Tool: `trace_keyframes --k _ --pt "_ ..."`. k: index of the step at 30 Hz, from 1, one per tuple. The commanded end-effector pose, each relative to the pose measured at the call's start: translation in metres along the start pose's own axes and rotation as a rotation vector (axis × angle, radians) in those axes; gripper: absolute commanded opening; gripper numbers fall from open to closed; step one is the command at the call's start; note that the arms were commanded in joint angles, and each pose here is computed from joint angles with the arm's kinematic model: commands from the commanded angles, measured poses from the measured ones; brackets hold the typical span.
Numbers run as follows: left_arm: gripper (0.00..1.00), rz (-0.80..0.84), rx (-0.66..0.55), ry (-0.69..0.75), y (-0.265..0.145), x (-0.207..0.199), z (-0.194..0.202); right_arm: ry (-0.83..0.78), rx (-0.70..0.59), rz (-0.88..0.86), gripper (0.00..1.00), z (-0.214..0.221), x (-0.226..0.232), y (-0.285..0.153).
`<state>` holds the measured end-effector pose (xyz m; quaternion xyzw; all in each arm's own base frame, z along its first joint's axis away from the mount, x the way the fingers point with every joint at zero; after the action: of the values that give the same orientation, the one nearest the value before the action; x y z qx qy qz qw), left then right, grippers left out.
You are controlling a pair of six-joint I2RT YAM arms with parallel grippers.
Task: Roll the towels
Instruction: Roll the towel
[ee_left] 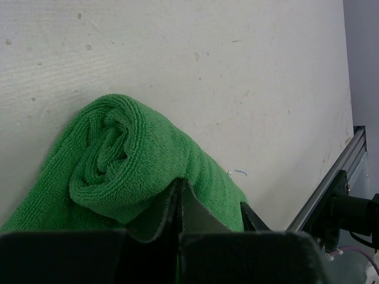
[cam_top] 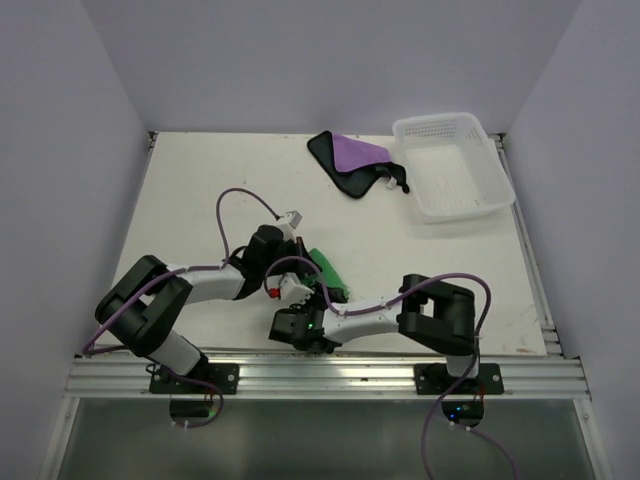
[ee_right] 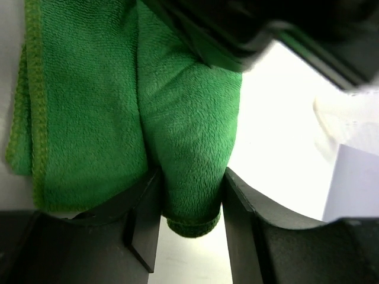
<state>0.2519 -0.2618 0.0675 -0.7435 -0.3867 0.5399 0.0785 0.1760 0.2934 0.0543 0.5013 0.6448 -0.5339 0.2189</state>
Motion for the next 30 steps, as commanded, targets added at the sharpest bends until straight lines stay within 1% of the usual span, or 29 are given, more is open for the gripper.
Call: trace_keyframes --k 1,5,8,13,15,16,17,18,19,20,21,23,24,26,30 --pt "0.0 -0.178 0.03 -0.026 -0.002 0.044 0.017 0.211 -0.077 -0.106 0.47 -0.016 -0.009 -0.02" --pt "0.0 -0.186 0.025 -0.024 -0.005 0.045 0.017 0.337 -0.143 -0.153 0.5 -0.022 -0.023 -0.033" --pt "0.0 -0.191 0.025 -0.022 -0.006 0.046 0.018 0.398 -0.182 -0.174 0.51 -0.022 -0.031 -0.038" --pt "0.0 -0.188 0.021 -0.023 -0.007 0.044 0.016 0.431 -0.217 -0.248 0.53 -0.014 -0.031 -0.044" --pt "0.0 -0.187 0.024 -0.021 -0.008 0.043 0.017 0.477 -0.241 -0.31 0.53 -0.014 -0.033 -0.049" --pt "0.0 -0.188 0.025 -0.021 -0.009 0.044 0.017 0.509 -0.251 -0.335 0.53 -0.016 -0.036 -0.052" --pt "0.0 -0.19 0.027 -0.019 -0.009 0.045 0.019 0.587 -0.269 -0.368 0.54 -0.021 -0.046 -0.051" --pt "0.0 -0.189 0.026 -0.017 -0.01 0.044 0.018 0.619 -0.262 -0.399 0.54 -0.017 -0.046 -0.049" --pt "0.0 -0.198 0.03 -0.018 -0.011 0.047 0.02 0.656 -0.262 -0.467 0.54 -0.018 -0.044 -0.051" --pt "0.0 -0.2 0.032 -0.017 -0.012 0.048 0.021 0.716 -0.275 -0.5 0.54 -0.022 -0.048 -0.05" --pt "0.0 -0.202 0.032 -0.016 -0.013 0.048 0.021 0.772 -0.264 -0.505 0.55 -0.016 -0.058 -0.04" --pt "0.0 -0.202 0.034 -0.016 -0.015 0.049 0.023 0.842 -0.275 -0.597 0.56 -0.02 -0.06 -0.039" --pt "0.0 -0.2 0.032 -0.015 -0.016 0.048 0.023 0.872 -0.26 -0.609 0.57 -0.016 -0.064 -0.03" --pt "0.0 -0.201 0.033 -0.017 -0.018 0.049 0.025 0.896 -0.251 -0.684 0.57 -0.018 -0.06 -0.028" --pt "0.0 -0.214 0.033 -0.023 -0.022 0.054 0.028 0.925 -0.165 -0.723 0.57 -0.012 -0.048 -0.012"
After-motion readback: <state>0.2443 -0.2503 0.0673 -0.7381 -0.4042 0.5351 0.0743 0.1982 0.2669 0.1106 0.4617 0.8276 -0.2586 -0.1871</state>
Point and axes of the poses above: each gripper's point midway between its finger pads, its own y axis out along the fingers, its own x axis along the line the jaws close on, z = x × y, the point moved 3 cm from there along -y, back along the fingers, and after that the axes turned 11 degrees about -y, right-handed, at the moved point
